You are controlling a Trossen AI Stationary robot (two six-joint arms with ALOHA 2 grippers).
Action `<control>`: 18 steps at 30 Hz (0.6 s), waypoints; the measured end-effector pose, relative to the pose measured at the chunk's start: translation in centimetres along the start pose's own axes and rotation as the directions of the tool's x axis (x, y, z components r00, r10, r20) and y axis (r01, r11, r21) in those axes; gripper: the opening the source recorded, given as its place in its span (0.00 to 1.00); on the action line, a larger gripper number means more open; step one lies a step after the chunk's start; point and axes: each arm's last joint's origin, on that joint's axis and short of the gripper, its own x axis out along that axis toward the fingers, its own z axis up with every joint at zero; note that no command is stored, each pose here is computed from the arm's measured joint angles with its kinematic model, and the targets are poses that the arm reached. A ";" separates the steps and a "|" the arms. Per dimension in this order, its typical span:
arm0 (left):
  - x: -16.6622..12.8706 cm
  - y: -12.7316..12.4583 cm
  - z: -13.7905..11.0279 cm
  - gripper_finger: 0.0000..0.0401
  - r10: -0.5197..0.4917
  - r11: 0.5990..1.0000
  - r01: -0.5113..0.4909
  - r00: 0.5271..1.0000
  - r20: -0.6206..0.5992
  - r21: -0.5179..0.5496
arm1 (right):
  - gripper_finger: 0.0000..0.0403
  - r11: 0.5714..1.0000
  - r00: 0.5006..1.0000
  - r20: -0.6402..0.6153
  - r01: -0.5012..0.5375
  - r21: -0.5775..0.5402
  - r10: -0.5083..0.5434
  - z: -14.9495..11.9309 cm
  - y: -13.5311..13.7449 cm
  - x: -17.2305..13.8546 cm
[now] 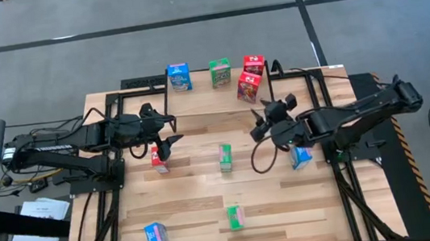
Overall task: Stack cereal on shelf
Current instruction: Put the right red cereal box on the shelf aligned with the other red cereal box
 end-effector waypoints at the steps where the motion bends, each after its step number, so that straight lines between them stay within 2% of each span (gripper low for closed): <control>1: 0.0 0.0 0.0 0.78 0.000 1.000 0.000 1.000 0.001 0.000 | 0.57 1.000 1.000 -0.007 -0.022 0.000 0.022 0.0 0.1 -0.1; 6: 0.0 0.0 0.0 0.78 0.000 1.000 0.000 1.000 0.001 0.000 | 0.57 0.999 0.998 -0.035 -0.052 -0.013 0.052 -0.4 0.4 0.3; 18: 0.0 0.0 -0.1 0.78 0.001 1.000 -0.001 1.000 -0.005 0.003 | 0.57 0.998 0.996 -0.082 0.031 -0.052 -0.035 -2.2 1.9 4.7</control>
